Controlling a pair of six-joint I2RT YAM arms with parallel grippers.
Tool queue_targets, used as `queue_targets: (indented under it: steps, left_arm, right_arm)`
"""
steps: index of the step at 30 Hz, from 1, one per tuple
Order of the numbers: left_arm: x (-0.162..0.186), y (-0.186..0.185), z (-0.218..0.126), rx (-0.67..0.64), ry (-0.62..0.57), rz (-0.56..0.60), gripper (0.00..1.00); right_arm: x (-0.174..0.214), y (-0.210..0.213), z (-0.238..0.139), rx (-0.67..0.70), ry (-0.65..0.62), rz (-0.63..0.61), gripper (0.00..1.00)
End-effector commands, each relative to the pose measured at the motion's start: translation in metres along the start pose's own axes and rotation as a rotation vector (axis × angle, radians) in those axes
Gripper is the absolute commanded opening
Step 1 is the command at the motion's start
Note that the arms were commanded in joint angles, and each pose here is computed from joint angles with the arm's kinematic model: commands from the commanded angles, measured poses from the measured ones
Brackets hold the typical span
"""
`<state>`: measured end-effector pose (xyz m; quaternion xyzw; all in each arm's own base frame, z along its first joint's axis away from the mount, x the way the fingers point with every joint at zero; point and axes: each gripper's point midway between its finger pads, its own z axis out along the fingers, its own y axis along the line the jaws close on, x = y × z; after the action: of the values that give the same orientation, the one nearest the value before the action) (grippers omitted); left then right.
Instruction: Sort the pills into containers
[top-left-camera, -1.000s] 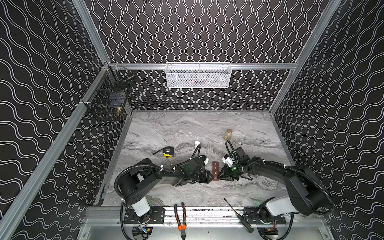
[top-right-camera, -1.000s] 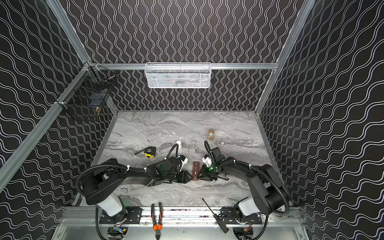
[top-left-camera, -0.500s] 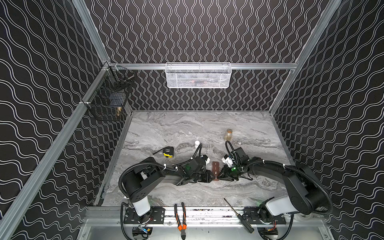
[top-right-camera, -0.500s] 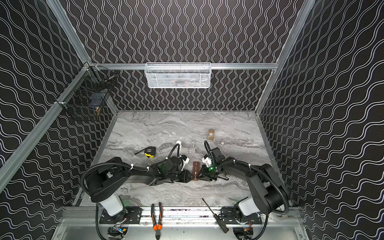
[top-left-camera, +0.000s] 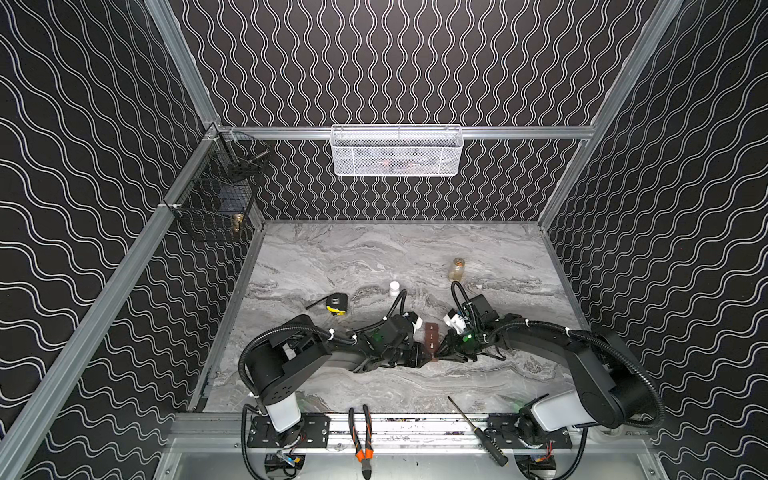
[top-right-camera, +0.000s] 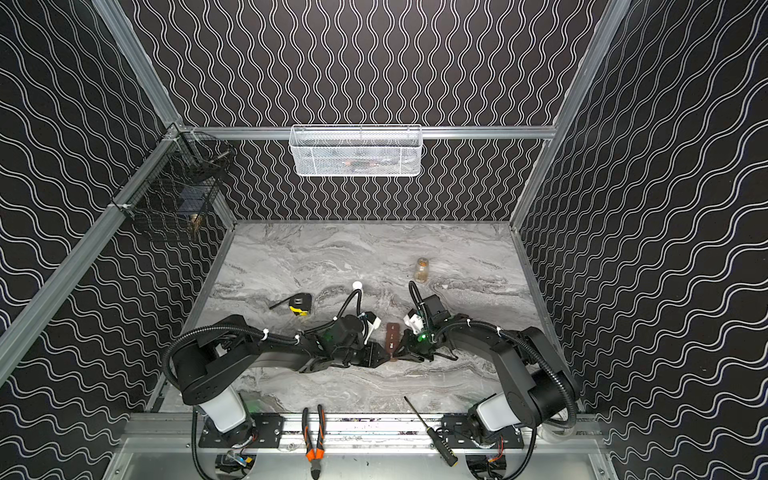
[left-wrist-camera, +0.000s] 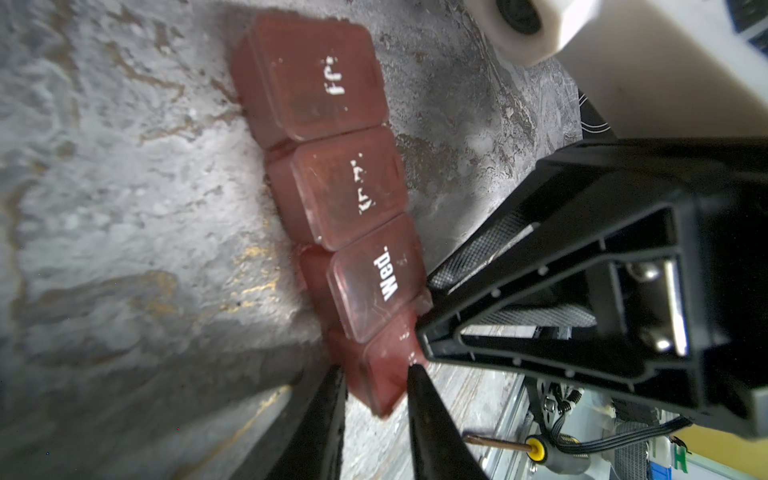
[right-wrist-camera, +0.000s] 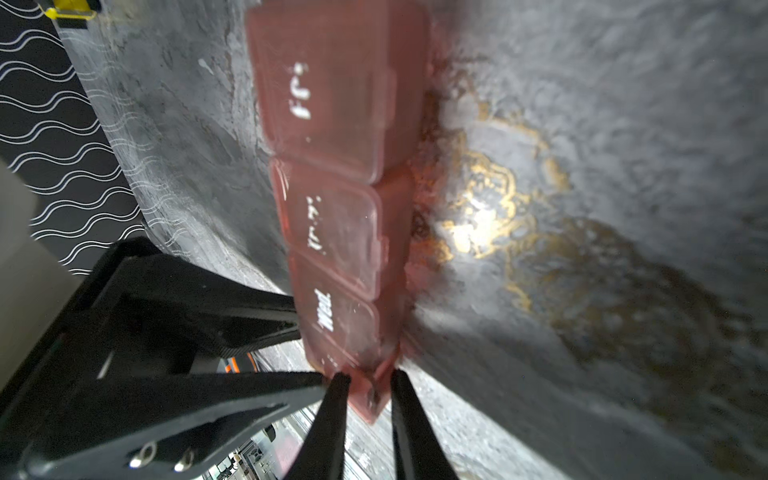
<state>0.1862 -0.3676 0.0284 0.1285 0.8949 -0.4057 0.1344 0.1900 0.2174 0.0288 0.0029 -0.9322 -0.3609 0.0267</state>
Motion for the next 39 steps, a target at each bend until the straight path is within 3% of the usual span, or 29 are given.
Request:
queue_targets:
  steps: [1, 24, 29, 35, 39]
  left_arm:
    - [0.005, 0.007, 0.002, -0.033, 0.017, -0.015, 0.29]
    - [0.006, 0.009, 0.003, -0.039, 0.028, -0.021, 0.26]
    - [0.003, 0.007, 0.0, -0.04, 0.022, -0.016, 0.26]
    - [-0.018, -0.003, -0.018, -0.047, -0.034, 0.018, 0.45]
    - [-0.037, -0.015, -0.04, -0.06, -0.089, 0.068, 0.51]
  right_arm:
    - [-0.001, 0.002, 0.001, -0.009, 0.0, -0.003, 0.21]
    - [-0.004, 0.002, 0.0, -0.004, -0.013, 0.0, 0.08]
    - [-0.012, 0.006, -0.01, 0.034, -0.047, -0.019, 0.25]
    - [-0.027, 0.016, -0.031, 0.084, -0.105, -0.049, 0.36]
    - [-0.038, 0.019, -0.048, 0.161, -0.147, -0.064, 0.41]
